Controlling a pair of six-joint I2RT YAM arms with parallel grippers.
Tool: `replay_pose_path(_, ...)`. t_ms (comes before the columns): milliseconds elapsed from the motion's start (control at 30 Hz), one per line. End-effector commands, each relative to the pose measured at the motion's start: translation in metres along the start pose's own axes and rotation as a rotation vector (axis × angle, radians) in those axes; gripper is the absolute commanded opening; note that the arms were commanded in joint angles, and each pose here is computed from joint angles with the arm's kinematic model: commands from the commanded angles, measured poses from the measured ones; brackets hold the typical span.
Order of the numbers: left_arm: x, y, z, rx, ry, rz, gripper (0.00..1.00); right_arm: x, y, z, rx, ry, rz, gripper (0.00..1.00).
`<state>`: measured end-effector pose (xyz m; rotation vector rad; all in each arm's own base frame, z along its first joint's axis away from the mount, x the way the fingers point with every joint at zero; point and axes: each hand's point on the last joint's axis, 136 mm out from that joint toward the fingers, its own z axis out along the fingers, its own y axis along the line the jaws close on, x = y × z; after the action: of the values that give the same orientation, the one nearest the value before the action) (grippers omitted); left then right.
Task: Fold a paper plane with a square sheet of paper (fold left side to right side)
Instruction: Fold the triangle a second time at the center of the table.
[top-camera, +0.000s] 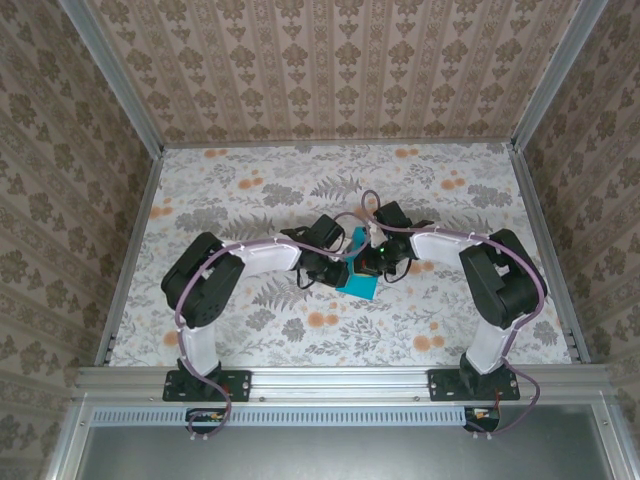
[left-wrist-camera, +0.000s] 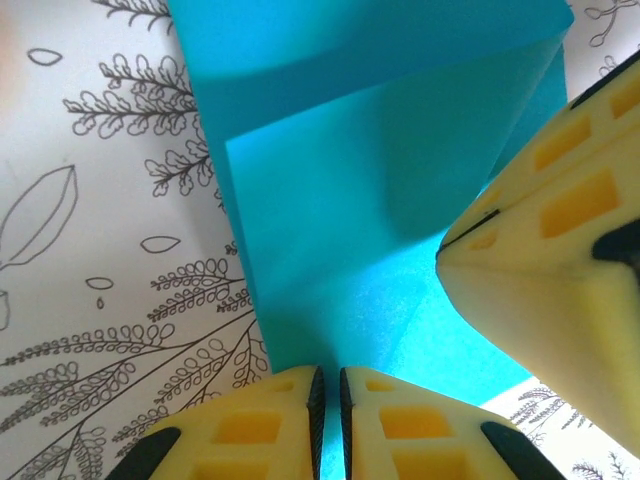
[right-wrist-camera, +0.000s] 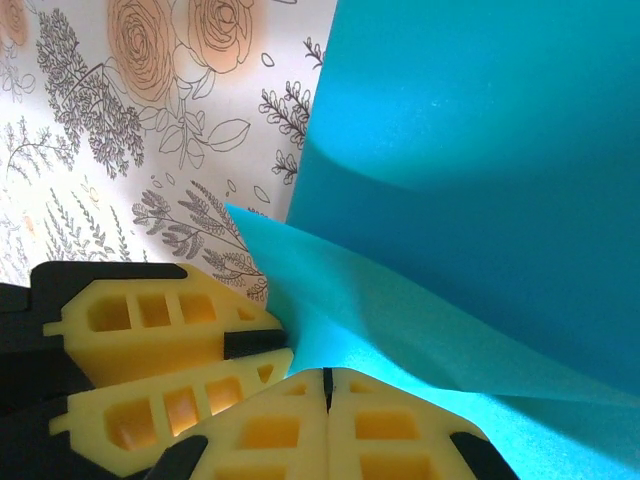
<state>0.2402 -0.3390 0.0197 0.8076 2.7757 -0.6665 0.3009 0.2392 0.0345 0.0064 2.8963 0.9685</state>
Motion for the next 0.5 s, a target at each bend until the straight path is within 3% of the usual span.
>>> replay_pose_path(0, 0.03, 0.014, 0.013, -0.073, 0.117, 0.002, 0.16, 0.004, 0.0, 0.003, 0.005, 0.021, 0.017, 0.02)
replay_pose_path(467, 0.035, 0.023, 0.016, -0.112, 0.147, -0.009, 0.15, 0.012, -0.025, 0.011, 0.109, 0.075, 0.029, 0.02)
